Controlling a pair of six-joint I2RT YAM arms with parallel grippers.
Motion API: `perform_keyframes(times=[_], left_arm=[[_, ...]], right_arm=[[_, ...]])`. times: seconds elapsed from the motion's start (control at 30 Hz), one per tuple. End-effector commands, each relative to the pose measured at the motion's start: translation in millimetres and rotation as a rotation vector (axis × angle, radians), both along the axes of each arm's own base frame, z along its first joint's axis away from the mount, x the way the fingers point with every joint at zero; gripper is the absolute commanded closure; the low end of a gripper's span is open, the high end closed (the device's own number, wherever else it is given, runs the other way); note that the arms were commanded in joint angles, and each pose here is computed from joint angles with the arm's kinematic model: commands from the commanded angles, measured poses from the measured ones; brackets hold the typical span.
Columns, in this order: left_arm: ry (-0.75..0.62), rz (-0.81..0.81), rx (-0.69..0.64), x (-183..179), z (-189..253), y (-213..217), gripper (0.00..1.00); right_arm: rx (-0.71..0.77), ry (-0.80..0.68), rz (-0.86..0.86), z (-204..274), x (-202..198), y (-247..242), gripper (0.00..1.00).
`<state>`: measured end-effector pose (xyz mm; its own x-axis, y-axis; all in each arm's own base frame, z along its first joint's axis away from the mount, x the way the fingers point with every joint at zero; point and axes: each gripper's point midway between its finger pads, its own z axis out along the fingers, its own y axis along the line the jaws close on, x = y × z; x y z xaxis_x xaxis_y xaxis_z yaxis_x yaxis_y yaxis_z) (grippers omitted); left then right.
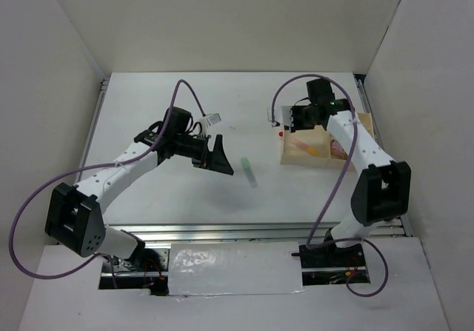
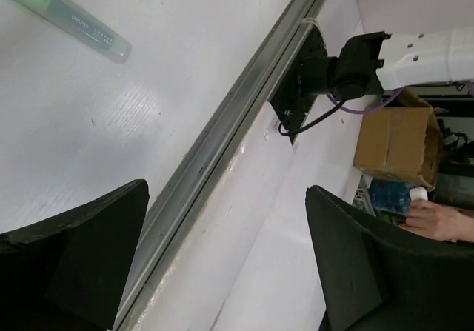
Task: Sort the stationery into containers
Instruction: Place the pen in the storage box.
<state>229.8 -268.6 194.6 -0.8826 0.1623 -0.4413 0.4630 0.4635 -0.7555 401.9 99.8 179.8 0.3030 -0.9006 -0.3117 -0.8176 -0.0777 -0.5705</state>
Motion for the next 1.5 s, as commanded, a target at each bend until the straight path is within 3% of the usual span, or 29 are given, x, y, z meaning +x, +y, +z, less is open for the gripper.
perform_keyframes(times=[0.0,0.1,0.3,0.63,0.9,1.17,1.27,1.47], left_arm=[[-0.096,-0.032,-0.004,9,10,-4,0.01],[-0.113,0.005,0.029,21,7,1,0.01],[-0.073,0.139,0.089,51,1,23,0.01],[0.007,0.15,0.061,50,-16,24,0.01],[0.026,0.16,0.072,61,-17,24,0.01],[0.016,0.184,0.1,71,-19,24,0.01],[0.023,0.185,0.113,68,-24,26,0.01],[0.02,0.191,0.128,67,-26,29,0.01]], right_arm=[[0.001,0.017,-0.064,2,26,-12,0.99],[-0.036,0.065,-0.116,-22,43,-20,0.99],[-0.022,0.294,-0.257,-67,54,-24,0.99],[-0.015,0.365,-0.386,-89,53,-50,1.0],[0.011,0.384,-0.457,-75,45,-74,1.0],[-0.11,0.463,-0.499,-120,44,-77,0.99],[-0.123,0.463,-0.49,-130,48,-74,0.96],[-0.131,0.466,-0.479,-143,56,-71,0.79]])
